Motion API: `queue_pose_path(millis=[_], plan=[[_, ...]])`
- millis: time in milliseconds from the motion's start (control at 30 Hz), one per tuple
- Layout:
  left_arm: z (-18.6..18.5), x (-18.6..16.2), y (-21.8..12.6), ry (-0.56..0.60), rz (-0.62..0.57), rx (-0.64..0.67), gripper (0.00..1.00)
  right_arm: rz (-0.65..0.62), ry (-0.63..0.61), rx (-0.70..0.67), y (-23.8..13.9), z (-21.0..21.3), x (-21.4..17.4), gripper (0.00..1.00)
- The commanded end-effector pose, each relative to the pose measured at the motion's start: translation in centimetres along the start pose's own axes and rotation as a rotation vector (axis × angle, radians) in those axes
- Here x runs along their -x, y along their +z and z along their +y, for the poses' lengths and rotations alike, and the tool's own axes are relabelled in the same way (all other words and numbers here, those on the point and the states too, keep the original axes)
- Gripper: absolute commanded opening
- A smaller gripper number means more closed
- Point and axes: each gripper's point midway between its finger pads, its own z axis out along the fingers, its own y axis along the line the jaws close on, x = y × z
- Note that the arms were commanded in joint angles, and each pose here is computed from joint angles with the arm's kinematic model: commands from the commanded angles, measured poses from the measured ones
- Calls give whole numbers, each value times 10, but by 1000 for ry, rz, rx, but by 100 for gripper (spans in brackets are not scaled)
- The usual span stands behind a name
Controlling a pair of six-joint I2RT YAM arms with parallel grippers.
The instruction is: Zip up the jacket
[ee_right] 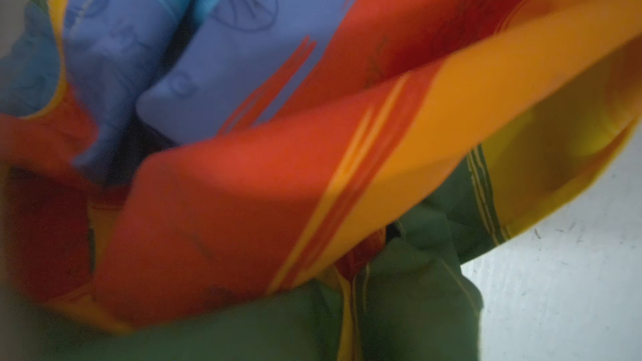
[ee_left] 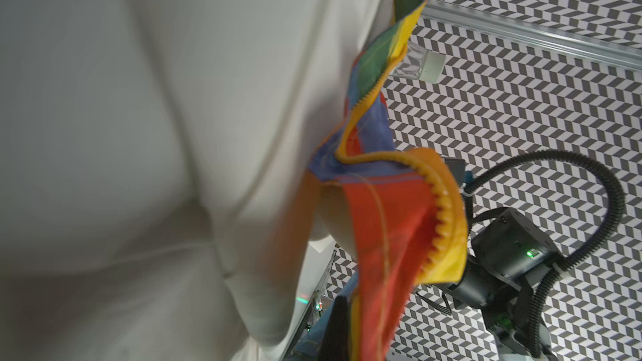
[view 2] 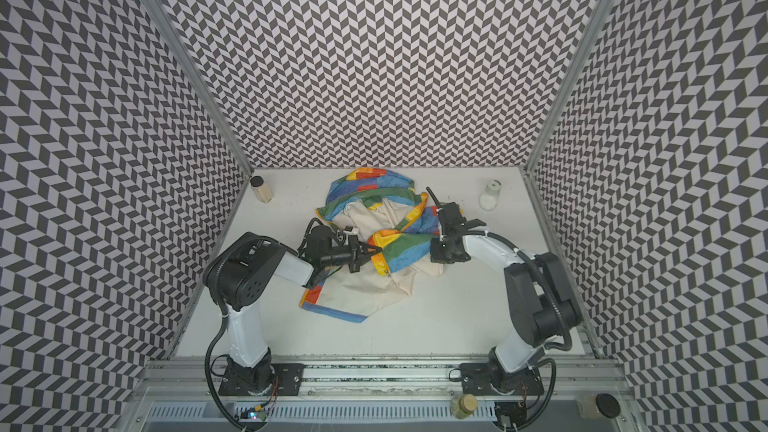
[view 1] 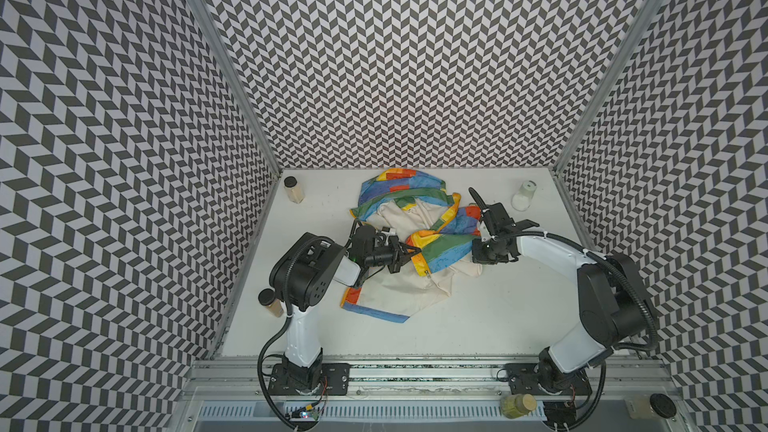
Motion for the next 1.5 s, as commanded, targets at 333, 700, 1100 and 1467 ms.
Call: queue_pose_path(millis=[333, 700, 1100, 1467], plan=[[14, -18, 2, 138, 7, -7, 51, 46, -45, -19, 14, 10, -14, 4], [17, -46, 12, 216, 75, -40, 50, 36, -41, -13, 10, 11, -11, 7], [25, -54, 10, 258, 83, 12, 29, 26, -40, -4, 7, 14, -8, 7], [-11, -46, 17, 287, 86, 4, 9, -12, -32, 34, -10, 18, -2, 41]])
